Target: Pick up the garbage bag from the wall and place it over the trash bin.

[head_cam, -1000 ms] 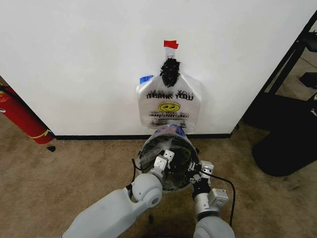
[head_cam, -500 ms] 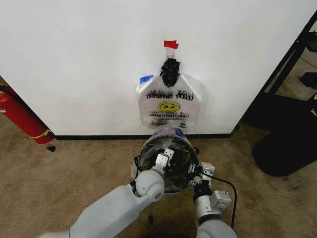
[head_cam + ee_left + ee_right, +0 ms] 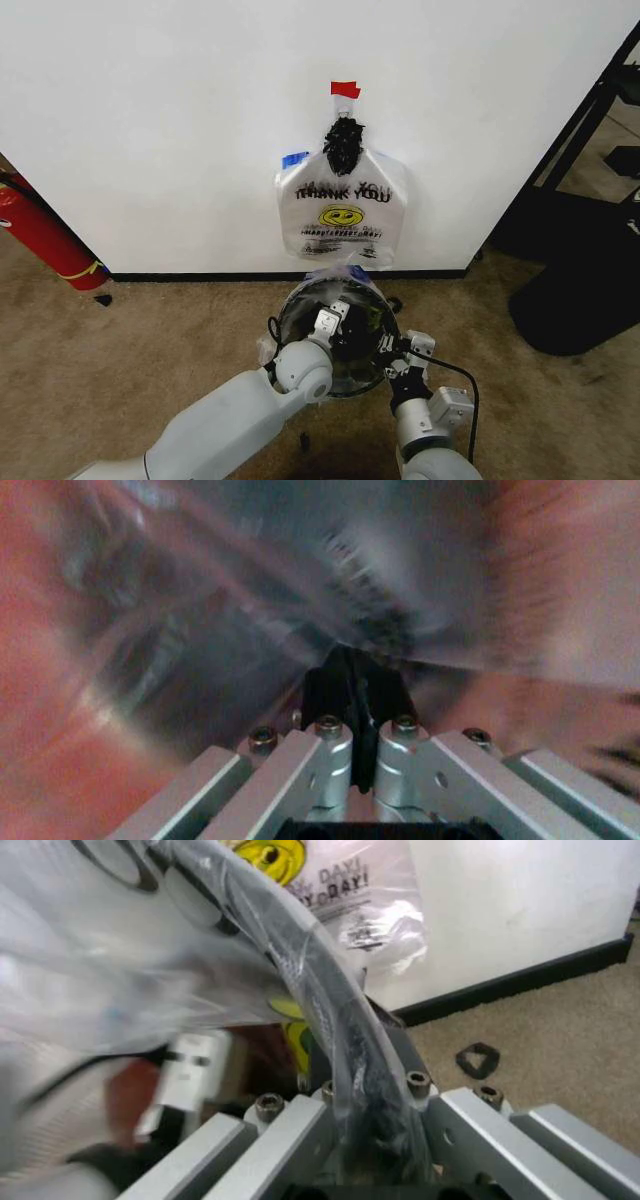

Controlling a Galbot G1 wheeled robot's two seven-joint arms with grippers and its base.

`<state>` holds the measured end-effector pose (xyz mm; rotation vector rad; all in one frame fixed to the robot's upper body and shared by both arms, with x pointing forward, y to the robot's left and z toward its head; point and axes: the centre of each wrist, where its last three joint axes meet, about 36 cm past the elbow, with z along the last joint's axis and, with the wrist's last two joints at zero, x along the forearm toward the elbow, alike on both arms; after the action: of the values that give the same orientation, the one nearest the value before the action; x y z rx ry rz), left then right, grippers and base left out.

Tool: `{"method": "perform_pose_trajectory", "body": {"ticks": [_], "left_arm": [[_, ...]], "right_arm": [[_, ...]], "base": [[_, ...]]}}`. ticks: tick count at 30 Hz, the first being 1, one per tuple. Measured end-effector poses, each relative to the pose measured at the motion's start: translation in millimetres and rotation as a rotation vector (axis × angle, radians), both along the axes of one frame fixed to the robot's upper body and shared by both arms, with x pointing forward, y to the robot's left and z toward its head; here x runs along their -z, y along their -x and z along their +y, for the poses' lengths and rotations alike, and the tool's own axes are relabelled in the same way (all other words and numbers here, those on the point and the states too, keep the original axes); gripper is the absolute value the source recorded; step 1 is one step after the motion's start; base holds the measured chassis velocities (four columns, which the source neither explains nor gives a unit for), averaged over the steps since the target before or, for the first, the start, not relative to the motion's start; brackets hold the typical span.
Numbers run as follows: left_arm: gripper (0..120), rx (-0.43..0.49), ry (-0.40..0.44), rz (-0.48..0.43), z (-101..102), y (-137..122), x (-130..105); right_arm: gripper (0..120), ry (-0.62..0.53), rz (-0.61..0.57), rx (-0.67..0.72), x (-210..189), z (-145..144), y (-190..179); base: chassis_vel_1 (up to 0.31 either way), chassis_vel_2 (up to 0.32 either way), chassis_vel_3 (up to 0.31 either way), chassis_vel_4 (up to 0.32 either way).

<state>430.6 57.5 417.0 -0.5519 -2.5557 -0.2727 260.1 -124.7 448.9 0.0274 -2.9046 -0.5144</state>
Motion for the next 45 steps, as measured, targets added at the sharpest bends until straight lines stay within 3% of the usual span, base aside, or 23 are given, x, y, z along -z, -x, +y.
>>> {"method": "perform_pose_trajectory", "body": {"ticks": [7, 18, 23, 28, 33, 36, 45], "left_arm": [[0, 0.075, 0.047, -0.018, 19.6, 28.6, -36.1], [0, 0.181, 0.113, -0.014, 48.5, 54.5, -53.8], [0, 0.161, 0.186, -0.046, 53.8, 67.1, -62.3], [0, 0.096, 0.245, -0.077, 44.0, 64.8, -62.6], [0, 0.059, 0.267, -0.078, 20.1, 57.1, -58.9], [0, 0.026, 0.269, -0.071, 0.6, 46.3, -52.7], [0, -0.063, 0.251, -0.006, -13.5, 18.8, -26.7]], "right_arm": [[0, 0.030, 0.044, 0.065, 25.1, -26.7, -37.0], [0, 0.002, 0.092, 0.078, 31.1, -33.8, -47.3], [0, -0.034, 0.117, 0.085, 33.1, -28.7, -47.0], [0, -0.098, 0.145, 0.098, 30.1, -21.9, -46.4], [0, -0.161, 0.171, 0.118, 25.7, -16.5, -45.0], [0, -0.150, 0.170, 0.117, 25.4, -13.0, -39.2], [0, -0.120, 0.142, 0.101, 24.0, -9.8, -32.8]], "base": [[0.000, 0.000, 0.000, 0.000], [0.000, 0.000, 0.000, 0.000], [0.000, 0.000, 0.000, 0.000], [0.000, 0.000, 0.000, 0.000], [0.000, 0.000, 0.000, 0.000], [0.000, 0.000, 0.000, 0.000], [0.000, 0.000, 0.000, 0.000]]}}
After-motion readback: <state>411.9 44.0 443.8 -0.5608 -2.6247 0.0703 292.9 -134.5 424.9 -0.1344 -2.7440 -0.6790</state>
